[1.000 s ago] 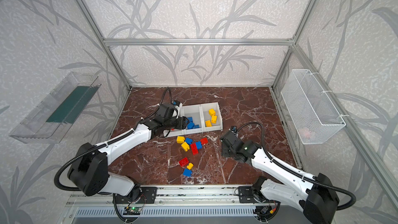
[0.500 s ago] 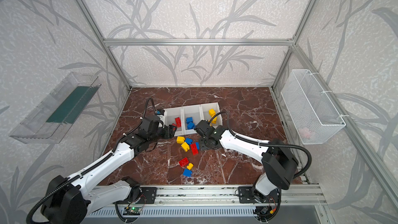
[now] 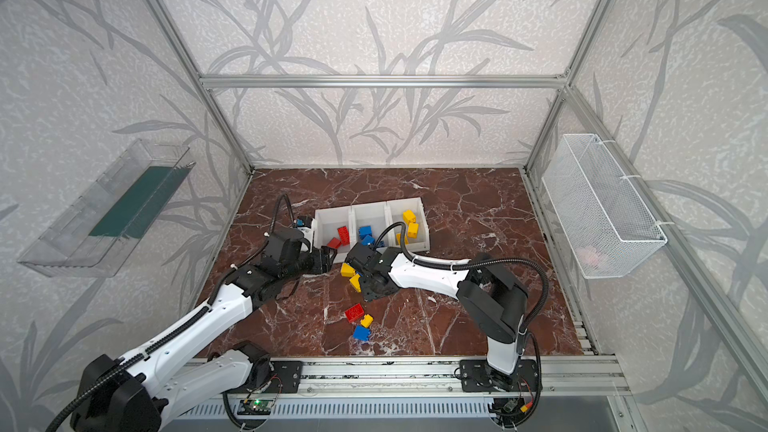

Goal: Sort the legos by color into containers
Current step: 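Lower the right gripper onto a red 2x4 brick and close it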

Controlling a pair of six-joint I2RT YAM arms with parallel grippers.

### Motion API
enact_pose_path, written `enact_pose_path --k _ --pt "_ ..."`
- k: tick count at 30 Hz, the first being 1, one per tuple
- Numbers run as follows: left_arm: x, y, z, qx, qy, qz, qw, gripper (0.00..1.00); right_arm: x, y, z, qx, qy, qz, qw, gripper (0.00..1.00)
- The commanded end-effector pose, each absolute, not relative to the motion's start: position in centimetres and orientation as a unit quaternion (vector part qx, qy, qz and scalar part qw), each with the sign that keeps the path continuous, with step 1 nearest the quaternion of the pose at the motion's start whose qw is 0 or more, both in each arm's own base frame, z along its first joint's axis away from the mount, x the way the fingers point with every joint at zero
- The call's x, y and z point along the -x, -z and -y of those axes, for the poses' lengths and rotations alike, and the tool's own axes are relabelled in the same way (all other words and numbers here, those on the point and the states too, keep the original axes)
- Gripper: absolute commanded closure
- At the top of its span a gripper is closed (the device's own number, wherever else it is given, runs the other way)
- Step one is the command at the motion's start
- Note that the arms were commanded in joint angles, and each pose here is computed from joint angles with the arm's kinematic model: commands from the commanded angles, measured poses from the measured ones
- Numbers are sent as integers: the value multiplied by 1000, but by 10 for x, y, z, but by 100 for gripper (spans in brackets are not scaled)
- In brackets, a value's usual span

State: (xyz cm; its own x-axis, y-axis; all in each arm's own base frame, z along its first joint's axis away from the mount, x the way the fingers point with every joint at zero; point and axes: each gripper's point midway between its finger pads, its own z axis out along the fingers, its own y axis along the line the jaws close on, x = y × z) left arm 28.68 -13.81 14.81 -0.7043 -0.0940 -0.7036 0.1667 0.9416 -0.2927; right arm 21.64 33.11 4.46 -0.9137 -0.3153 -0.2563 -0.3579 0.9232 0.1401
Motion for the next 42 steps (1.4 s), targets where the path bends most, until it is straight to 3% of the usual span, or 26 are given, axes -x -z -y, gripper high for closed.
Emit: enact_pose_path --k 1,16,26,42 --pt "-280 -143 131 -7 163 -911 378 32 -217 -40 -334 174 -84 -975 110 48" --pt "-272 -140 127 -6 158 -916 369 32 -208 -22 -340 182 -67 -976 103 65" --pt "-268 -142 125 -3 162 -915 369 32 -205 -19 -331 176 -58 -977 105 70" --pt "-246 -130 113 19 165 -917 363 32 -203 -84 -310 170 -76 -969 160 74"
